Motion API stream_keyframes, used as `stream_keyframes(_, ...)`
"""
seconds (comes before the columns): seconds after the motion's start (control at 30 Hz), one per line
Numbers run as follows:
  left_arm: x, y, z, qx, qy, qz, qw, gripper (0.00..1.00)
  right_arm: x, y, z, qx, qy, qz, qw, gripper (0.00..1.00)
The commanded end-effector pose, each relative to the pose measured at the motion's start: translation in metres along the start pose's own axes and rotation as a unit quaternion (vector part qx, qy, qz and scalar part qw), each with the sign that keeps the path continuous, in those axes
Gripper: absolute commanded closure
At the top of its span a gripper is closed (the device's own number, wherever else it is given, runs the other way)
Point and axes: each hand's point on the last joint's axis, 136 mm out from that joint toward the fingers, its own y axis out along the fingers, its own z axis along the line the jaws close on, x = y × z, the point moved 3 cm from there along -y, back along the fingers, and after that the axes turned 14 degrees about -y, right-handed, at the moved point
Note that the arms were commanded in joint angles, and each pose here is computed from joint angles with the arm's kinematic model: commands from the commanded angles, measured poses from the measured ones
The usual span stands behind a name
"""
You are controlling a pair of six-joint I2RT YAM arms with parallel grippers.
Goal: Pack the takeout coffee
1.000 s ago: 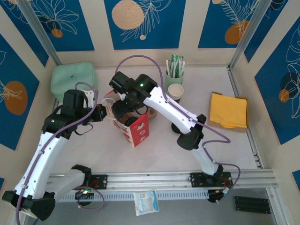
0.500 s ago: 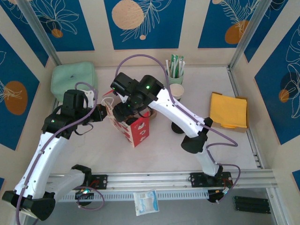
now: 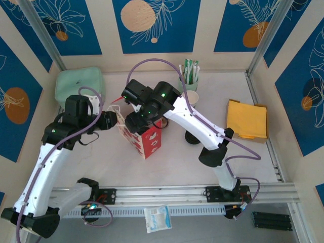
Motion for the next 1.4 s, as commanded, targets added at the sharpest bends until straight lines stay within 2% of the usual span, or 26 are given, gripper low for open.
stream_keyframes(0.0,0.007,-0.013,-0.006,-0.004,0.008,-0.010,1.000,0.56,-0.005,-0.021,-0.002,-0.005,0.002,-0.016,1.000,0.24)
stream_keyframes(0.37,0.018,-0.034,-0.020,-0.021,0.011,-0.035,0.999,0.40,-0.008,-0.039,-0.006,-0.011,0.009,-0.039,0.999,0.25)
stream_keyframes(0.77,0.029,-0.066,-0.043,-0.060,0.014,-0.066,0.996,0.27,-0.011,-0.081,-0.014,-0.012,0.021,-0.108,0.994,0.25)
stream_keyframes(1.03,0.044,-0.082,-0.070,-0.114,0.014,-0.080,0.990,0.15,-0.015,-0.115,-0.047,-0.012,0.065,-0.177,0.982,0.25)
stream_keyframes(1.2,0.055,-0.085,-0.085,-0.144,0.011,-0.084,0.986,0.01,-0.022,-0.132,-0.077,-0.007,0.109,-0.214,0.971,0.24)
stream_keyframes(1.37,0.064,-0.079,-0.096,-0.162,0.007,-0.084,0.983,0.00,-0.035,-0.138,-0.115,-0.006,0.167,-0.240,0.956,0.24)
